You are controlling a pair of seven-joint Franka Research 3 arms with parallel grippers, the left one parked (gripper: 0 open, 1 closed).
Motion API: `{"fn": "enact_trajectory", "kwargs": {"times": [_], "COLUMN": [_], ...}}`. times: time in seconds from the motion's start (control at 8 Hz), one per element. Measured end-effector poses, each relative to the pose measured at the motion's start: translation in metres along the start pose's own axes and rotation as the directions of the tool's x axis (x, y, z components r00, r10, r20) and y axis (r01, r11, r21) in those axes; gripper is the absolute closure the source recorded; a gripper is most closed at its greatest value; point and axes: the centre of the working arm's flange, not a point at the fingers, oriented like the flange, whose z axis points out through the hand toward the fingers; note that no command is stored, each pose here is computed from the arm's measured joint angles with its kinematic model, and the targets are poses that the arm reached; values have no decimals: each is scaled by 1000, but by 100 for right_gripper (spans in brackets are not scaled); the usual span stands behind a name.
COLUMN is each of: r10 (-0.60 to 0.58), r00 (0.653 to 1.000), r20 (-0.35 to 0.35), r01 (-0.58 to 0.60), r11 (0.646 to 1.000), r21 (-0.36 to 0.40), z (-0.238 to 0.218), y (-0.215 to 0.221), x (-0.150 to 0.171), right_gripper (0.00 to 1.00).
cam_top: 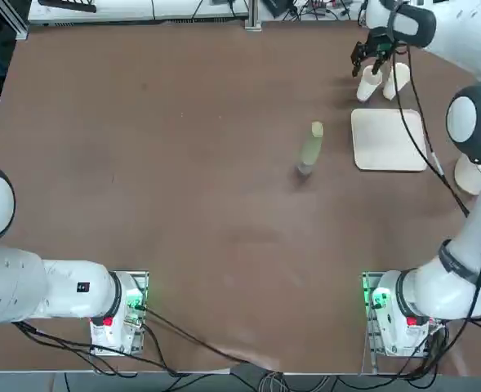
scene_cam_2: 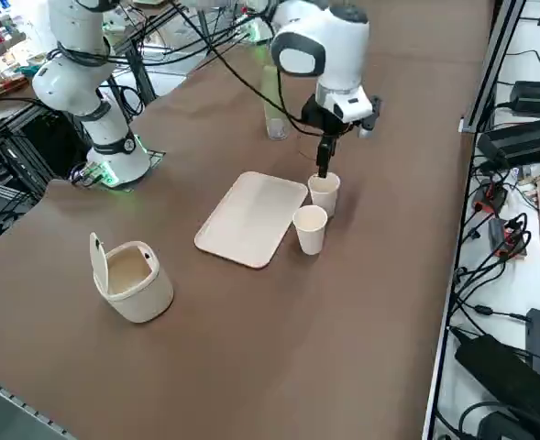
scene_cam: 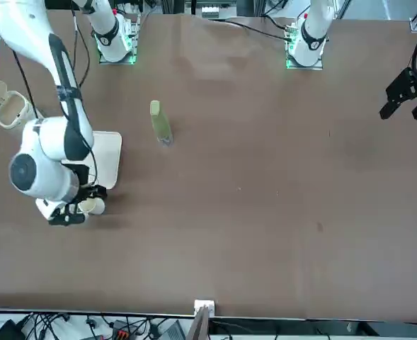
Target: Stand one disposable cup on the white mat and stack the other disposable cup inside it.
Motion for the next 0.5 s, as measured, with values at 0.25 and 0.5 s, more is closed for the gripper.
{"fn": "enact_trajectory", "kwargs": {"times": [0.25,0.5], "r10": [5,13], "r00": [1000,1000], "r20": [18,16], "r01": [-5,-13], "r11": [1000,1000], "r21": [-3,-7], "z": [13,21], "y": [2,6], "x": [0,1], "right_gripper": [4,32]}}
